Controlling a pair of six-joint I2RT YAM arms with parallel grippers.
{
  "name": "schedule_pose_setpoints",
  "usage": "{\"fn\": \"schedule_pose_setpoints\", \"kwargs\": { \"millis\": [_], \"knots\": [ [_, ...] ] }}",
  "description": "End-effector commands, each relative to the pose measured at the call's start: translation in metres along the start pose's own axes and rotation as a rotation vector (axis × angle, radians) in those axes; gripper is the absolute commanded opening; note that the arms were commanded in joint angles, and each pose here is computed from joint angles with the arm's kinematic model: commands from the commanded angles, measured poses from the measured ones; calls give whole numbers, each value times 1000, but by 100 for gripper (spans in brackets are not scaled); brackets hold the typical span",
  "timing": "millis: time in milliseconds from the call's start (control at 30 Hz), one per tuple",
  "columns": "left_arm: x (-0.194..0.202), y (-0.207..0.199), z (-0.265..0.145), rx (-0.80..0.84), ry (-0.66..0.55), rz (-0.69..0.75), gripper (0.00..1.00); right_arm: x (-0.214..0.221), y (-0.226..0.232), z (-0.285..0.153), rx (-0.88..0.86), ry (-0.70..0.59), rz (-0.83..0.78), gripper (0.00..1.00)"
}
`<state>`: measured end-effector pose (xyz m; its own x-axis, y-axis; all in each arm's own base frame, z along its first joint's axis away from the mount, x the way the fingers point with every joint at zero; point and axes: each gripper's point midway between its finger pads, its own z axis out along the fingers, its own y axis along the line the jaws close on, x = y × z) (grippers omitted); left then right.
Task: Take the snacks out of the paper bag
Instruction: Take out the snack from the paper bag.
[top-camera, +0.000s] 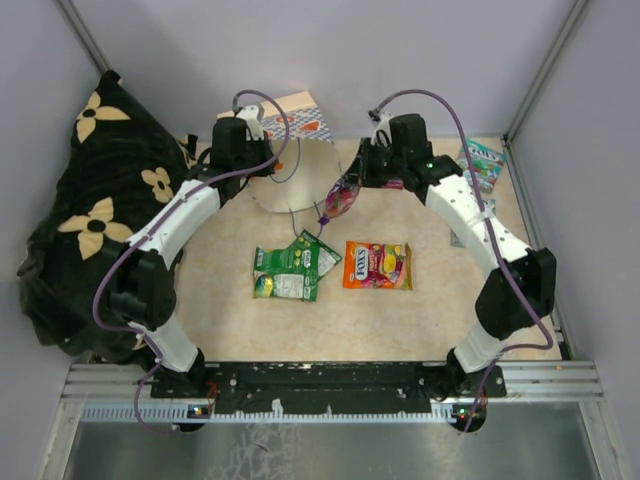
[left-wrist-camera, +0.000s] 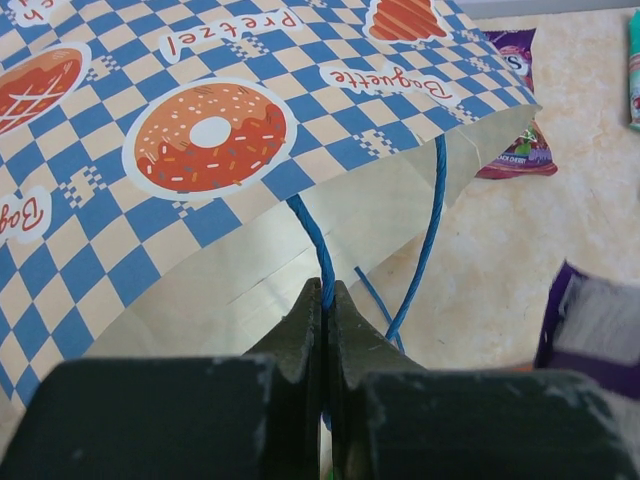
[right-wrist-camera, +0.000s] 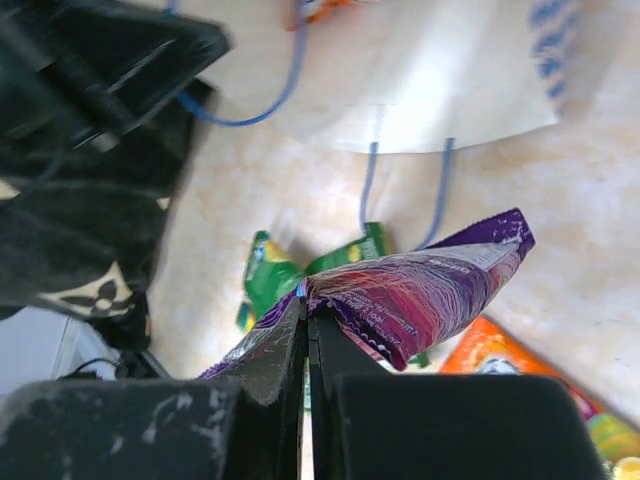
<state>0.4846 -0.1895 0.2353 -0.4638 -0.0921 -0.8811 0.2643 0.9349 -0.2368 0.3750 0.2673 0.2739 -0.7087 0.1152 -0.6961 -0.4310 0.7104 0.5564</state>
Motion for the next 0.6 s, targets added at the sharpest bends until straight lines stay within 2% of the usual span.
{"fn": "schedule_pose_setpoints", "kwargs": {
  "millis": [0, 167, 233, 467, 567],
  "knots": [
    [-1, 3, -2, -2, -12, -13, 0, -38, -38, -1, 45, -32, -6, 0],
    [-1, 5, -5, -10, -8, 1, 0, -29, -87, -3, 245, -6, 37, 0],
    [1, 7, -5, -20, -5, 6, 0, -21, -87, -8, 251, -16, 56, 0],
    [13, 8, -1, -15, 15, -3, 0, -2, -50, -65, 177, -180, 150, 0],
    [17, 8, 1, -10, 24, -8, 0, -1, -60, -88, 293, -179, 93, 0]
  ]
}}
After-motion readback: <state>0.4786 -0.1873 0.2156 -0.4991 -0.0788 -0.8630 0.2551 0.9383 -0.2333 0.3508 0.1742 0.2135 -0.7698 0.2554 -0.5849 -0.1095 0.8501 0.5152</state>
